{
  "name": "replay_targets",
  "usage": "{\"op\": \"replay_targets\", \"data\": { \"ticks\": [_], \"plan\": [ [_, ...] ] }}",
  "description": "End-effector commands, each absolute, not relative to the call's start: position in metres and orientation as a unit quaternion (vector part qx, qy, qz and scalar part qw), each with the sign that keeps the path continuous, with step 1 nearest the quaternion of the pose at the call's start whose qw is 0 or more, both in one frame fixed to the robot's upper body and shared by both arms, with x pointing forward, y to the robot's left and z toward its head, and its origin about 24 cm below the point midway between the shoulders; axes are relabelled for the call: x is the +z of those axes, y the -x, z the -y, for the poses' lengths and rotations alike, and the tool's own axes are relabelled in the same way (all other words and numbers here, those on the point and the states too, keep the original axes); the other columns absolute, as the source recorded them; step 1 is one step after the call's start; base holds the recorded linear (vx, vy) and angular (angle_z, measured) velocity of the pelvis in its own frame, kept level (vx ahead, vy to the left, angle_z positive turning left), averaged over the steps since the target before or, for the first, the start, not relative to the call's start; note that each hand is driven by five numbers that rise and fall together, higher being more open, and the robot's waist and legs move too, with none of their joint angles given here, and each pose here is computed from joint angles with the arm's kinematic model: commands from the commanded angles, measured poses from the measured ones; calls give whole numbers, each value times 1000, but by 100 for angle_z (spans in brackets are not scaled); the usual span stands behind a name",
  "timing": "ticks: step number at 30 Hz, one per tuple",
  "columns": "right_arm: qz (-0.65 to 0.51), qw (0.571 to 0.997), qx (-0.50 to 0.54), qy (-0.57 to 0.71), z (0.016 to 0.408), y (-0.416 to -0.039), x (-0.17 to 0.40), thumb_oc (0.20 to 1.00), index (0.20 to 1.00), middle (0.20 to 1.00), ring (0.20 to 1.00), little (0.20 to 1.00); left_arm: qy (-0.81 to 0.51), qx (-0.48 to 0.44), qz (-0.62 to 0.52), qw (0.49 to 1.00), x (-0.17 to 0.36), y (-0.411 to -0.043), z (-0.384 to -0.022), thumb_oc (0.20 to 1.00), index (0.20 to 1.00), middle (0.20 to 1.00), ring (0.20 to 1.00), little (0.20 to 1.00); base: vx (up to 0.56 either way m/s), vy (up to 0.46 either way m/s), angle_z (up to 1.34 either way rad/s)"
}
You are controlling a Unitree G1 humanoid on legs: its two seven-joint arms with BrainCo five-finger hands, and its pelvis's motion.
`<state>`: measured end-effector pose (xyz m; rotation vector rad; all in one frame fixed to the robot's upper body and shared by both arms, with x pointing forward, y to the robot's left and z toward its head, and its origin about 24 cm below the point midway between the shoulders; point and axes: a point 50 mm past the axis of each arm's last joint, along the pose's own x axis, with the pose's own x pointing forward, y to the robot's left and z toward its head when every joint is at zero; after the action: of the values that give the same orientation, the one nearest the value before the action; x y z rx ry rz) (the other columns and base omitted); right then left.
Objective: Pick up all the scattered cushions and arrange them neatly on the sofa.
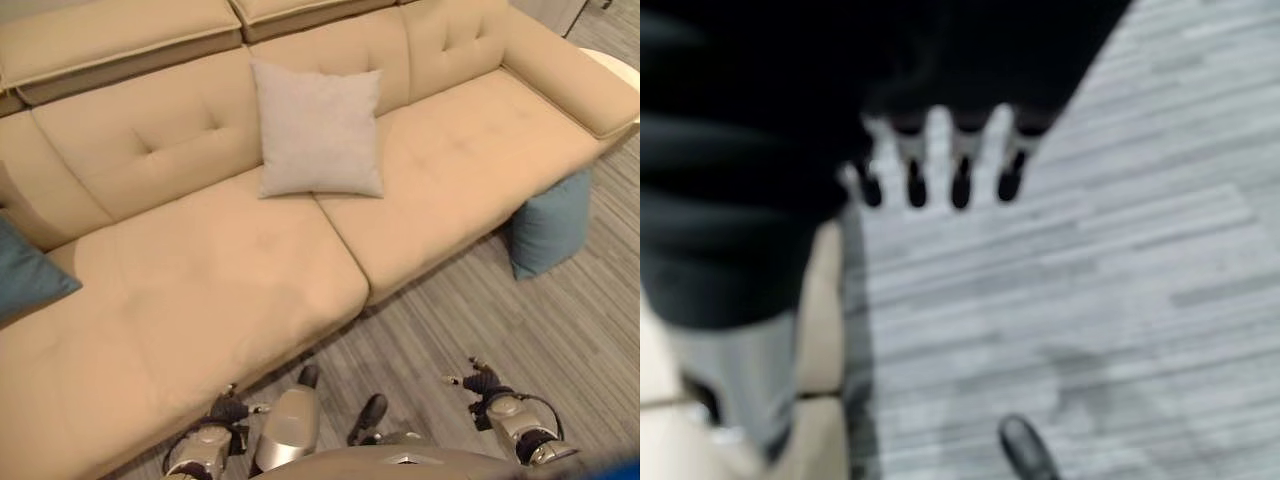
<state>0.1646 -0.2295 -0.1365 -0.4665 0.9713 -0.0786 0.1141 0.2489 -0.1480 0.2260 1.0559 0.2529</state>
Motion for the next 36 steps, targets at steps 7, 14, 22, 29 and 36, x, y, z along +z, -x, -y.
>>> {"op": "replay_targets", "data": {
  "ticks": [7,14,22,29,36],
  "plan": [
    [-430,878,-32,210,221,-180,-129,1000,1000,1000,1000,1000,-114,151,-487,852,-138,-120,-274,1000,1000,1000,1000,1000,305,156,13],
    [-402,892,-13,208,210,-194,-123,1000,1000,1000,1000,1000,-104,164,-456,869,-131,-136,-275,1000,1000,1000,1000,1000,261,34,16],
    [-381,899,-12,213,211,-208,-114,1000,1000,1000,1000,1000,-105,163,-445,874,-129,-146,-271,1000,1000,1000,1000,1000,352,-84,65],
    [-377,902,-50,205,229,-202,-112,1000,1000,1000,1000,1000,-98,145,-448,877,-133,-147,-257,1000,1000,1000,1000,1000,284,-197,120],
    [-343,915,-98,190,247,-208,-97,1000,1000,1000,1000,1000,-97,111,-401,904,-122,-173,-244,1000,1000,1000,1000,1000,78,-75,85]
  ]
}}
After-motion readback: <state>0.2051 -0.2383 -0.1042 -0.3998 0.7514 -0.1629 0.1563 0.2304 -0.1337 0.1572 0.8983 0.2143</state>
